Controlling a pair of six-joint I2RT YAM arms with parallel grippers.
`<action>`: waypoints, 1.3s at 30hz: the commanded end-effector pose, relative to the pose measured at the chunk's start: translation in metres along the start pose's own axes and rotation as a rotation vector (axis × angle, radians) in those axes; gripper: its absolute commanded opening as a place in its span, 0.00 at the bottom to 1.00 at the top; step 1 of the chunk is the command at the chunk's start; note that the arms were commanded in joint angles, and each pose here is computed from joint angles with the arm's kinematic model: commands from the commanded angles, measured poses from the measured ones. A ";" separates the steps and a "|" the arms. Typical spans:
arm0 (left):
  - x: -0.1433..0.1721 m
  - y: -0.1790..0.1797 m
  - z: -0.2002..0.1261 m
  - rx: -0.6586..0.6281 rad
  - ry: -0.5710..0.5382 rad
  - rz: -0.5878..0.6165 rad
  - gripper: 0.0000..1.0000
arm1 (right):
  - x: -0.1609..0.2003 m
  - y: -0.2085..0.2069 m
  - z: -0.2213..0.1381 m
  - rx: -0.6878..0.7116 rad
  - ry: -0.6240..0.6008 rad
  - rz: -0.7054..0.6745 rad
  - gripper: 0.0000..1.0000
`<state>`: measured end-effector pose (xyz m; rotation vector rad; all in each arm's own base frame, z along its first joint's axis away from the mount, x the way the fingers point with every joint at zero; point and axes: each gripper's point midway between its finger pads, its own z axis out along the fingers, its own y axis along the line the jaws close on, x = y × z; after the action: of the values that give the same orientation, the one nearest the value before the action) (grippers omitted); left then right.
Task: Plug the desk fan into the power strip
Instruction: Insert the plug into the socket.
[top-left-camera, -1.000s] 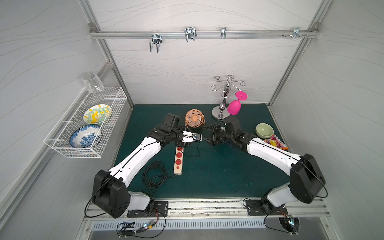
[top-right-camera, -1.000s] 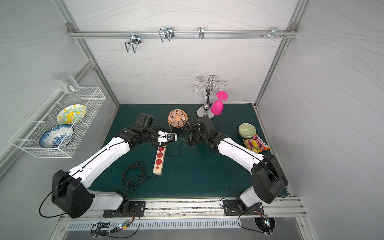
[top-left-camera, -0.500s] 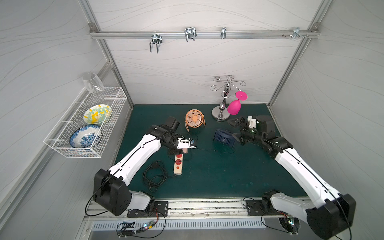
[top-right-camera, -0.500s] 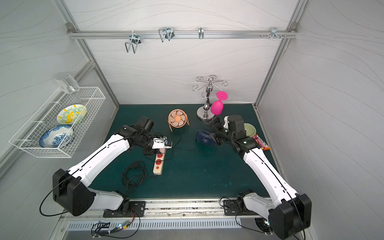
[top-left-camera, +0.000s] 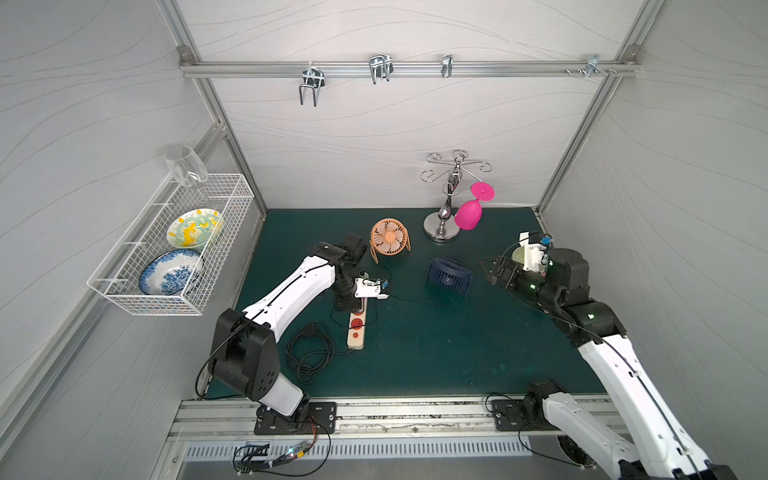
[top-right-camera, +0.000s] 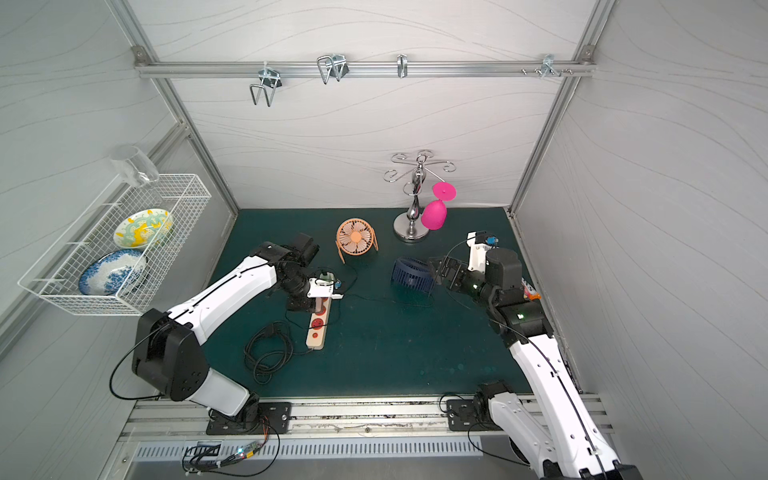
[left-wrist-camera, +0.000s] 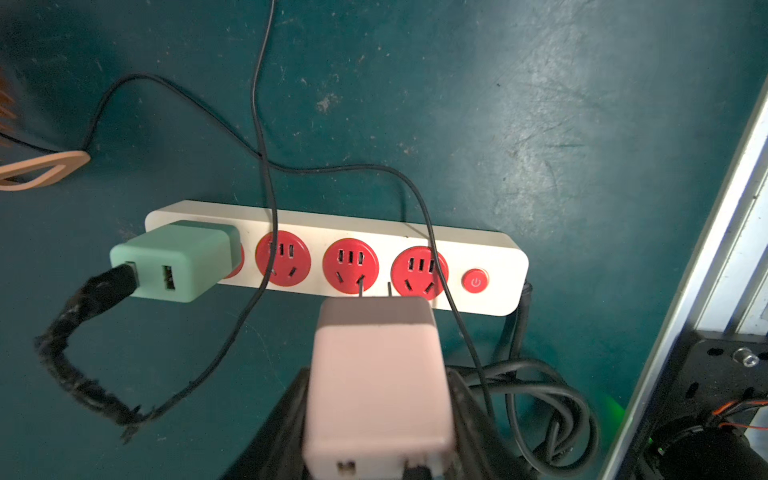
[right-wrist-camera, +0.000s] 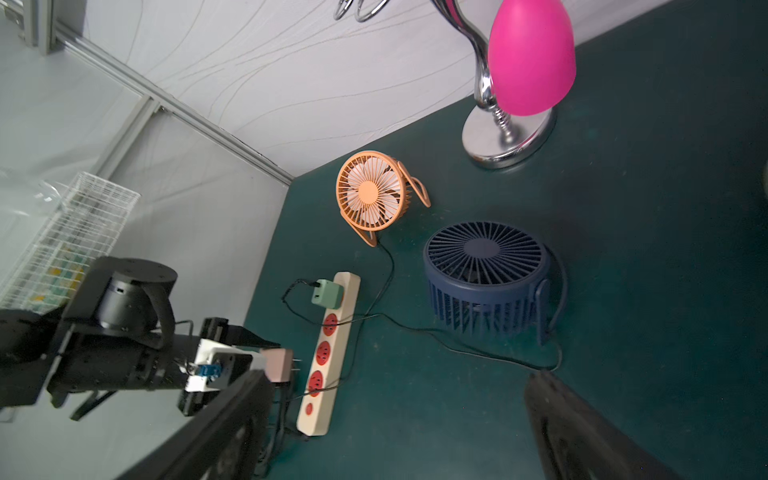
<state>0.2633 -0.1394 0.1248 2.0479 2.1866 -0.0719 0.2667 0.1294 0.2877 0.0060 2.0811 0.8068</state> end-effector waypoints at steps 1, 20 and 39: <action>-0.004 0.017 -0.004 -0.040 0.007 0.014 0.06 | 0.005 -0.010 -0.009 0.039 -0.016 -0.179 0.99; -0.003 0.017 0.010 0.155 0.109 0.003 0.03 | 0.039 -0.042 -0.013 0.126 -0.028 -0.430 0.99; 0.003 0.029 0.022 0.185 0.197 0.031 0.03 | 0.042 -0.048 -0.015 0.161 -0.095 -0.485 0.99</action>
<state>0.2871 -0.1353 0.1030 2.2571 2.3548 -0.0859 0.2404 0.0970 0.2299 -0.3520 1.9762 0.3584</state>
